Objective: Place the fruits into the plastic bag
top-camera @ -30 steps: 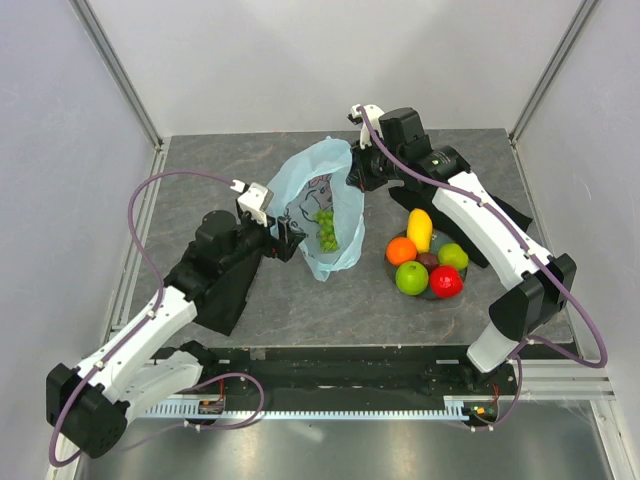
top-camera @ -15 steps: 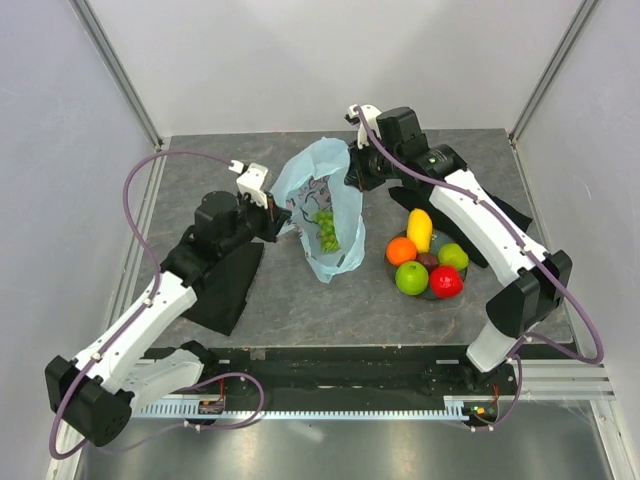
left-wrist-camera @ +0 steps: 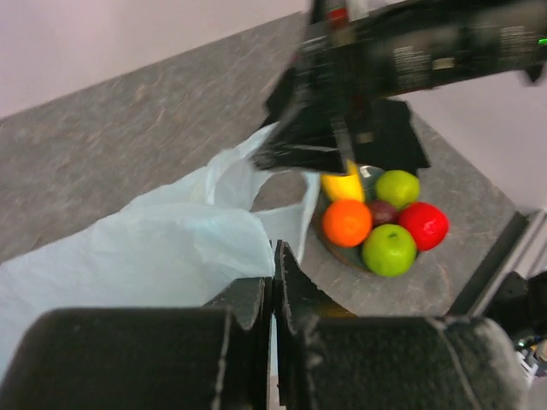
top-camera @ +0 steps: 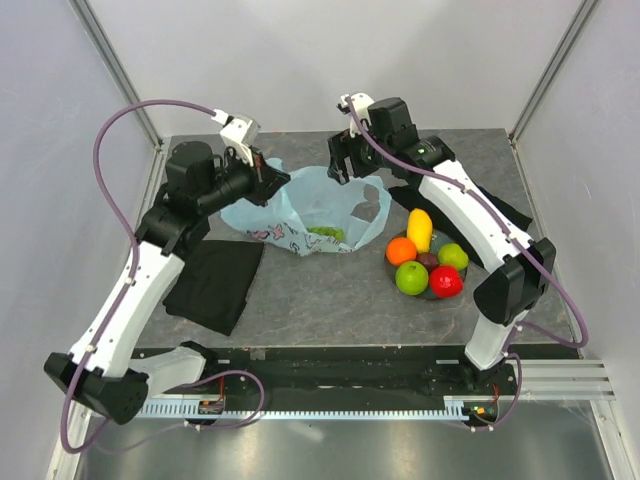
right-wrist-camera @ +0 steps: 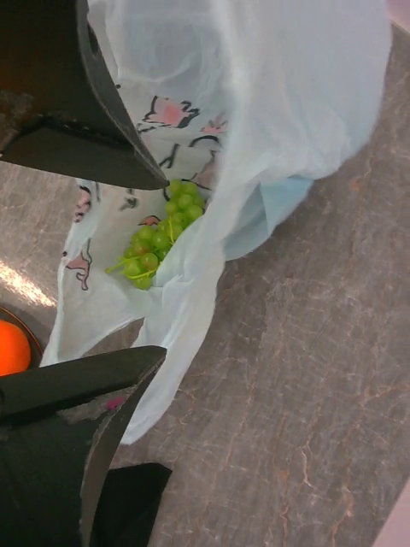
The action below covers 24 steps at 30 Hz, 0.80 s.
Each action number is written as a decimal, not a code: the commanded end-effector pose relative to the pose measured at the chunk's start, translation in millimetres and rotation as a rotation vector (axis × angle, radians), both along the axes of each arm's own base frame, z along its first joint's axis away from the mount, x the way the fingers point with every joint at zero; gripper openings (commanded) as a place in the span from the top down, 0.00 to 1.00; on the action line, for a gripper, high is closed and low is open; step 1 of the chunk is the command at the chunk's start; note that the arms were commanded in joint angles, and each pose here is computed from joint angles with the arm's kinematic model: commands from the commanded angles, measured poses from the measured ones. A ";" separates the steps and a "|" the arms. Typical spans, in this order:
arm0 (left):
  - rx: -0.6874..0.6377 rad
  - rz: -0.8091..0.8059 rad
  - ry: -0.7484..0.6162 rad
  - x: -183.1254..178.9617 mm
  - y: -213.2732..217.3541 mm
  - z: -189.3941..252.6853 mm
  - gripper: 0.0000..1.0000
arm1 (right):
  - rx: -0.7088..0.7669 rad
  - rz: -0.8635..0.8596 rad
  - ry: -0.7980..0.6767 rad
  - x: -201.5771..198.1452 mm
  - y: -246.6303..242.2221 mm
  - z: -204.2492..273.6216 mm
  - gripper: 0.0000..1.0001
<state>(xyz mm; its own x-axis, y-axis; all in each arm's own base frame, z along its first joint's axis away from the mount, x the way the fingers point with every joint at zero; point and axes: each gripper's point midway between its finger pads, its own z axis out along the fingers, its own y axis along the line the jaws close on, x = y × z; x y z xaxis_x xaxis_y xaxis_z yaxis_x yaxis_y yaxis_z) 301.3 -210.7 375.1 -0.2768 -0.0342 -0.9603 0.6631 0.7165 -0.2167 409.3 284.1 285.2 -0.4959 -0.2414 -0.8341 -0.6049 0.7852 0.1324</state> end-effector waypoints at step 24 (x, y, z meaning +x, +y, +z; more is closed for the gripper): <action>0.045 0.171 0.094 17.9 62.2 -69.6 0.98 | -0.291 -0.492 0.339 -158.2 -157.6 -135.0 0.17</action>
